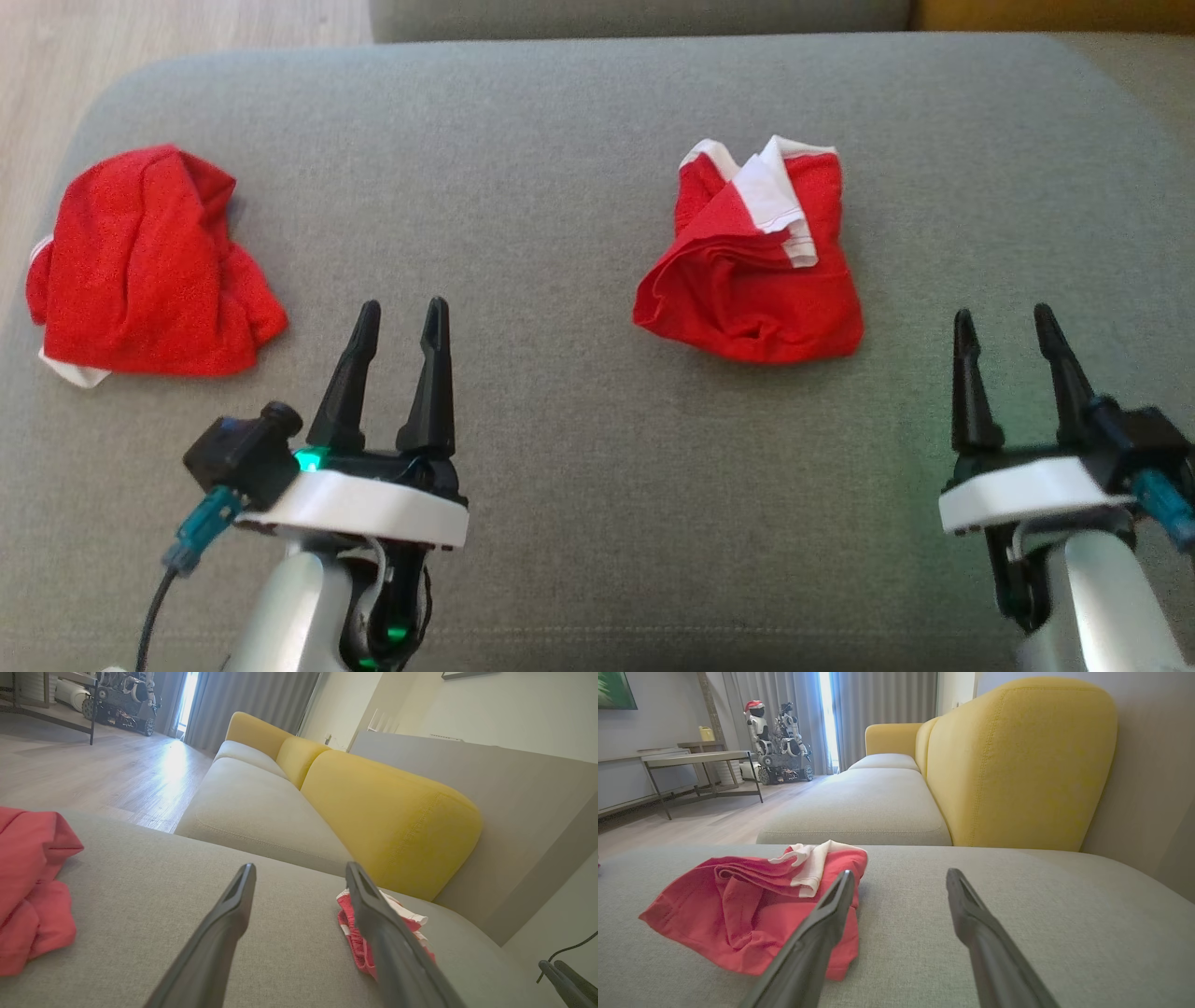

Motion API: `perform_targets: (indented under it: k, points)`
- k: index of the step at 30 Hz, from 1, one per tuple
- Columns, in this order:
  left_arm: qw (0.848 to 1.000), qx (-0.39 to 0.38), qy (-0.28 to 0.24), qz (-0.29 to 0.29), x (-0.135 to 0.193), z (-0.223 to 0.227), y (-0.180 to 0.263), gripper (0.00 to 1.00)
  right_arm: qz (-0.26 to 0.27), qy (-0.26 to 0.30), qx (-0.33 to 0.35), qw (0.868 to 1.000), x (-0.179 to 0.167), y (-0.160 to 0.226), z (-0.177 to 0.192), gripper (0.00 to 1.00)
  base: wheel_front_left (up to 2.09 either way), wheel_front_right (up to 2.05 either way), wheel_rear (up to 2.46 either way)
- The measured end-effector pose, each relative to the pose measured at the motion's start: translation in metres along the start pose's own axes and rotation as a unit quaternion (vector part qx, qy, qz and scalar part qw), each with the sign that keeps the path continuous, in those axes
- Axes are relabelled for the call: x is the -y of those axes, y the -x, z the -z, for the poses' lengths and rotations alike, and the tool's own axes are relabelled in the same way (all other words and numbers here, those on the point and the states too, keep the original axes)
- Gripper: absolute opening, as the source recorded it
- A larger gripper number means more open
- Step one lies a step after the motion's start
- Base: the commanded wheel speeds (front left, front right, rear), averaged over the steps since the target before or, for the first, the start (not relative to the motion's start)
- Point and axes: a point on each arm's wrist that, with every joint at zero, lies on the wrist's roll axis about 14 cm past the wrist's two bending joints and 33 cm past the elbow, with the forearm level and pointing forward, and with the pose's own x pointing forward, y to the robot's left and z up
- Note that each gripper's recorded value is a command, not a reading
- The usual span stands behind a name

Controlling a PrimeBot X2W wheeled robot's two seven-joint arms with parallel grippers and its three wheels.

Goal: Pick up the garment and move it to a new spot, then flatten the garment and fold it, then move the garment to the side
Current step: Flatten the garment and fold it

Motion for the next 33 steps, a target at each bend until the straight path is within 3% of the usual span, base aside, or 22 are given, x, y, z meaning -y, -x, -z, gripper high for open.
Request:
perform_targets:
  k: [1,2,8,19,33]
  points:
    - [1.000,-0.002,0.000,-0.002,-0.002,0.002,0.000,1.00,-0.001,-0.002,-0.003,1.000,-0.001,-0.003,0.002,0.40,0.00,0.00,0.00]
    - [1.000,-0.004,0.000,-0.004,-0.003,0.003,-0.001,1.00,-0.003,-0.004,-0.005,1.000,-0.002,-0.007,0.004,0.00,0.00,0.00,0.00]
    - [1.000,-0.008,-0.004,-0.015,-0.016,0.007,-0.009,1.00,-0.032,-0.003,-0.021,0.999,-0.021,-0.045,0.015,0.00,0.00,0.00,0.00]
    - [0.998,-0.015,-0.019,-0.064,-0.050,0.007,-0.001,1.00,-0.105,0.022,-0.140,0.984,-0.069,-0.074,0.090,0.00,0.00,0.00,0.00]
    - [0.997,-0.011,-0.020,-0.078,-0.058,0.004,0.001,1.00,-0.157,0.044,-0.114,0.980,-0.103,-0.106,0.077,0.00,0.00,0.00,0.00]
